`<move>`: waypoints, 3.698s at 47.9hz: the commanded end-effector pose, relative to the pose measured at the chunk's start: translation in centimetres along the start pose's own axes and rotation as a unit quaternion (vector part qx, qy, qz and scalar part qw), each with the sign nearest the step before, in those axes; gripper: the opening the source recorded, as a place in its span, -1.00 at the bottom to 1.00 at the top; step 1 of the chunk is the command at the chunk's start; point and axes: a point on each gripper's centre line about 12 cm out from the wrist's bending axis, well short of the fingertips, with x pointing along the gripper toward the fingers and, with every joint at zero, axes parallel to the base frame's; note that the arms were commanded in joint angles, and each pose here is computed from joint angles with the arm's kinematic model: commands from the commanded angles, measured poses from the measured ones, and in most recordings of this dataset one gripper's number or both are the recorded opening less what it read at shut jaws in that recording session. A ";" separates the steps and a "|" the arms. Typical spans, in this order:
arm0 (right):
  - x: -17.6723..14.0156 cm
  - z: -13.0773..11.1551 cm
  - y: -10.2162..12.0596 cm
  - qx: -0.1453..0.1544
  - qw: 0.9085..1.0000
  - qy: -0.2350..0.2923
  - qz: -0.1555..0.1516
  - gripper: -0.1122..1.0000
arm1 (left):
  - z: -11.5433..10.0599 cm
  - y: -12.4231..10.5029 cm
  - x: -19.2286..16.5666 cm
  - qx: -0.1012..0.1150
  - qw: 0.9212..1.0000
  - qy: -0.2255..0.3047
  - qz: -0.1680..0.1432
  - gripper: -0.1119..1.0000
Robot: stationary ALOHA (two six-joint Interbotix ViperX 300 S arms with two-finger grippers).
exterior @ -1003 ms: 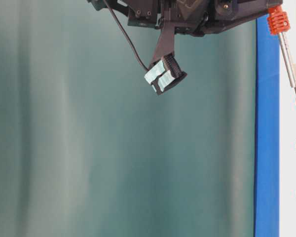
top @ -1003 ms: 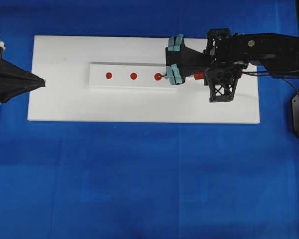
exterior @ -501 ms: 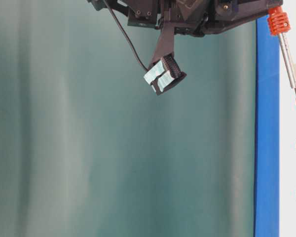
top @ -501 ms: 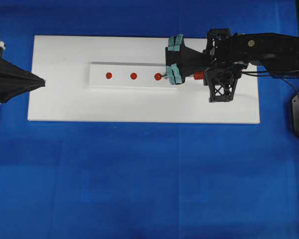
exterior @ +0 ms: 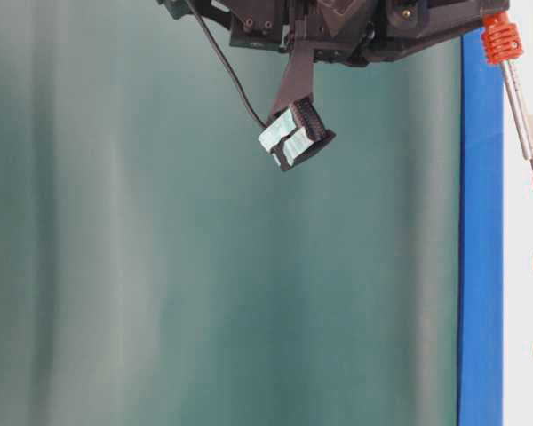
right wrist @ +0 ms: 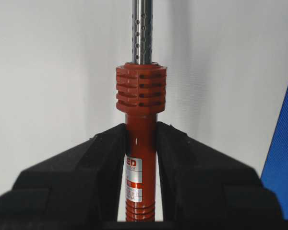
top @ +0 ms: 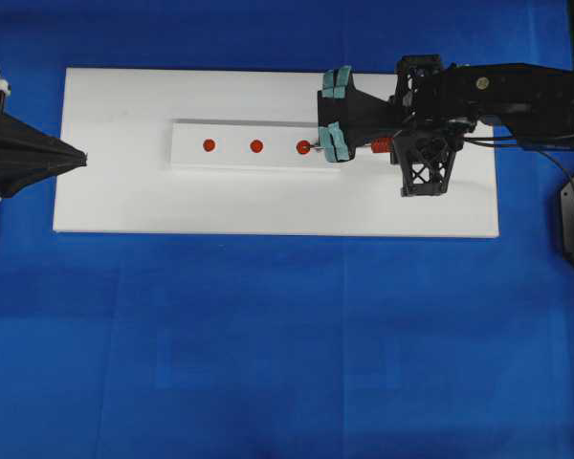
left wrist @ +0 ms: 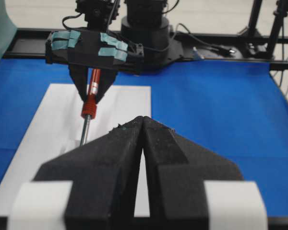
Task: Touch the tip of the soldering iron to the mark.
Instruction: 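Lift the iron off the strip and carry it down toward the table, then lower the iron to its original spot below the board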
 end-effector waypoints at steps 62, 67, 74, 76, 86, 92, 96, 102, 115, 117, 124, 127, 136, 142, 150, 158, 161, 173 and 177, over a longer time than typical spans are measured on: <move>-11.8 1.0 -1.3 0.034 0.997 -0.065 -0.030 -0.68 | 0.7 0.0 0.2 -0.001 1.000 -0.012 0.000 -0.80; -11.9 0.9 0.0 0.042 0.997 -0.065 -0.024 -0.68 | 0.7 0.0 0.2 -0.001 1.000 -0.012 0.000 -0.80; -12.2 0.4 3.1 0.043 0.997 -0.070 -0.010 -0.68 | 0.7 0.0 0.2 -0.001 1.000 -0.012 0.000 -0.80; -12.3 0.3 4.0 0.044 0.996 -0.071 -0.006 -0.68 | 0.7 0.0 0.2 -0.001 1.000 -0.012 0.000 -0.79; -12.9 -0.5 9.3 0.050 0.995 -0.080 0.018 -0.68 | 0.8 0.0 0.0 -0.002 1.000 -0.014 0.000 -0.79; -13.3 -1.3 12.4 0.055 0.994 -0.085 0.034 -0.68 | 0.8 0.0 -0.1 -0.007 1.000 -0.015 0.000 -0.80; -13.6 -1.8 14.2 0.063 0.993 -0.087 0.042 -0.68 | 0.9 0.0 -0.1 -0.011 1.000 -0.015 0.000 -0.79; -13.9 -2.7 16.6 0.070 0.992 -0.090 0.050 -0.68 | 0.7 0.0 -0.1 -0.012 1.000 -0.011 0.000 -0.79; -13.7 -3.9 20.1 0.073 0.992 -0.084 0.062 -0.68 | 0.8 0.0 -0.2 -0.012 1.000 -0.014 -0.001 -0.80; -13.6 -4.0 20.4 0.074 0.992 -0.085 0.064 -0.68 | 0.8 0.0 -0.3 -0.012 1.000 -0.015 0.000 -0.80; -13.4 -3.8 20.8 0.072 0.991 -0.089 0.069 -0.68 | 0.8 0.0 -0.4 -0.012 1.000 -0.015 -0.001 -0.80; -13.3 -3.7 20.9 0.071 0.991 -0.092 0.069 -0.68 | 0.8 0.0 -0.4 -0.013 1.000 -0.015 -0.001 -0.79; -13.1 -2.3 21.5 0.062 0.988 -0.118 0.074 -0.68 | 0.5 0.0 -0.4 -0.021 1.000 -0.011 0.000 -0.79; -13.0 -0.9 21.8 0.058 0.988 -0.127 0.069 -0.68 | 0.5 0.0 -0.4 -0.022 1.000 -0.011 0.000 -0.80; -12.7 1.6 22.1 0.054 0.988 -0.133 0.065 -0.68 | 0.5 0.0 -0.4 -0.023 1.000 -0.011 0.000 -0.80; -12.2 4.1 22.0 0.048 0.988 -0.137 0.059 -0.68 | 0.6 -0.2 -0.5 -0.023 1.000 -0.013 -0.006 -0.80; -11.9 4.8 21.9 0.047 0.988 -0.137 0.056 -0.68 | 0.6 -0.3 -0.5 -0.024 1.000 -0.014 -0.008 -0.80; -11.6 8.0 21.9 0.025 0.987 -0.151 0.051 -0.68 | 0.6 -0.6 -0.5 -0.023 0.999 -0.014 -0.017 -0.79; -11.5 8.7 21.7 0.021 0.987 -0.152 0.050 -0.68 | 0.6 -0.7 -0.5 -0.023 0.999 -0.013 -0.018 -0.80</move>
